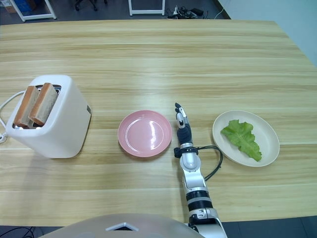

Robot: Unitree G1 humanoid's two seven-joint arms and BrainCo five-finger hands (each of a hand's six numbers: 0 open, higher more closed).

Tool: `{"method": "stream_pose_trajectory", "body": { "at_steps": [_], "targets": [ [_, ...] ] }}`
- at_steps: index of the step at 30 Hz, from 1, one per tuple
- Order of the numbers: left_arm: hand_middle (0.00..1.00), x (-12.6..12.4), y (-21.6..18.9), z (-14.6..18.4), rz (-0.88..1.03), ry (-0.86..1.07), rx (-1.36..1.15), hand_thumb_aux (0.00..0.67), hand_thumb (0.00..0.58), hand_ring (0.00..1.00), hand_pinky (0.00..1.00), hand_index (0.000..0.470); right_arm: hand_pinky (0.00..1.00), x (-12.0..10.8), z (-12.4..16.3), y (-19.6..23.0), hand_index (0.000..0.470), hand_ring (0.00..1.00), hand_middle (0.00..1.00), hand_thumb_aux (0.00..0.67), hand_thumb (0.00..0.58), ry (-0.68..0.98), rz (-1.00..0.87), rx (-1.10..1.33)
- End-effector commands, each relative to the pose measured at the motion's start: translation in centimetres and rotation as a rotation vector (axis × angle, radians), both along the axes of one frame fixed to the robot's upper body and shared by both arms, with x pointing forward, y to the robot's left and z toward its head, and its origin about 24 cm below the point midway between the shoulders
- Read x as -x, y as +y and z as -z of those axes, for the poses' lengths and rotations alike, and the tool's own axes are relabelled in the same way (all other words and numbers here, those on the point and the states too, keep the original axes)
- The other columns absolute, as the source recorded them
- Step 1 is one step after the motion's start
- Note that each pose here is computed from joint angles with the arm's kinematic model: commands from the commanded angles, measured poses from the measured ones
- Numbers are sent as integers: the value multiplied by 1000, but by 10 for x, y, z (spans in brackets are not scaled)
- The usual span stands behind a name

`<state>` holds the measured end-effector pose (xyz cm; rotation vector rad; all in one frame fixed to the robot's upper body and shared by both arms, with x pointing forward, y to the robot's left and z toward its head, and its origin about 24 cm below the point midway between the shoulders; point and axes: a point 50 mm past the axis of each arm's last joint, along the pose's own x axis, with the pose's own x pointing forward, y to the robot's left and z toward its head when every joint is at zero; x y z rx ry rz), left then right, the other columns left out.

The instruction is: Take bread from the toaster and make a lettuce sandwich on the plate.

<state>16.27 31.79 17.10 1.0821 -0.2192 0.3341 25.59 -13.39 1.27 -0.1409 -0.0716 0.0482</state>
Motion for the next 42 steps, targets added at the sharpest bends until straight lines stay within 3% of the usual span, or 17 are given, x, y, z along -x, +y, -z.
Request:
{"method": "stream_pose_trajectory", "body": {
  "at_steps": [1, 20, 21, 22, 23, 24, 25, 26, 28, 35, 37, 38, 41, 42],
  "targets": [
    [0, -1, 10, 18, -78, 75, -47, 0, 0, 0, 0, 0, 0, -1, 1, -3, 0, 0, 0, 0, 0, 14, 4, -3],
    [0, -13, 8, 42, -149, 195, -181, 0, 0, 0, 0, 0, 0, 1, 2, -4, 0, 0, 0, 0, 0, 19, 7, -4],
    [0, -14, 9, 43, -151, 198, -182, 79, 128, 0, 0, 55, 0, 1, 2, -4, 0, 0, 0, 0, 0, 19, 9, -4],
    [0, -14, 9, 43, -151, 200, -183, 110, 175, 0, 0, 77, 0, 1, 2, -4, 0, 0, 0, 0, 0, 19, 10, -5],
    [0, -14, 8, 44, -149, 206, -183, 255, 357, 0, 0, 179, 0, 1, 2, -4, 0, 0, 0, 0, 0, 20, 11, -5],
    [0, -14, 8, 44, -148, 209, -182, 378, 470, 0, 0, 265, 0, 1, 2, -4, 0, 0, 0, 0, 0, 20, 10, -6],
    [0, -14, 8, 45, -147, 212, -178, 394, 482, 0, 0, 276, 0, 2, 2, -3, 0, 0, 0, 0, 0, 20, 10, -6],
    [0, -14, 8, 45, -147, 218, -180, 510, 547, 0, 0, 358, 0, 2, 2, -3, 0, 0, 0, 0, 0, 20, 10, -7],
    [0, -13, 8, 45, -144, 226, -180, 541, 559, 0, 0, 380, 0, 2, 2, -4, 0, 0, 0, 0, 0, 21, 11, -7],
    [0, -12, -1, 42, -70, 215, -135, 536, 557, 0, 0, 376, 0, 2, 3, -4, 0, 0, 0, 0, 0, 23, 13, -7],
    [0, -12, -3, 41, -52, 208, -119, 562, 565, 0, 0, 394, 0, 3, 3, -4, 0, 0, 0, 0, 0, 23, 14, -8],
    [0, -12, -4, 40, -50, 203, -112, 662, 580, 0, 0, 464, 0, 3, 3, -4, 0, 0, 0, 0, 0, 22, 14, -8],
    [0, -13, -4, 34, -63, 150, -47, 670, 580, 0, 0, 470, 0, 3, 3, -4, 0, 0, 0, 0, 0, 23, 15, -9],
    [59, -14, -3, 31, -77, 117, -24, 670, 580, 59, 59, 470, 0, 3, 3, -4, 0, 0, 0, 0, 0, 24, 15, -9]
  ]
}}
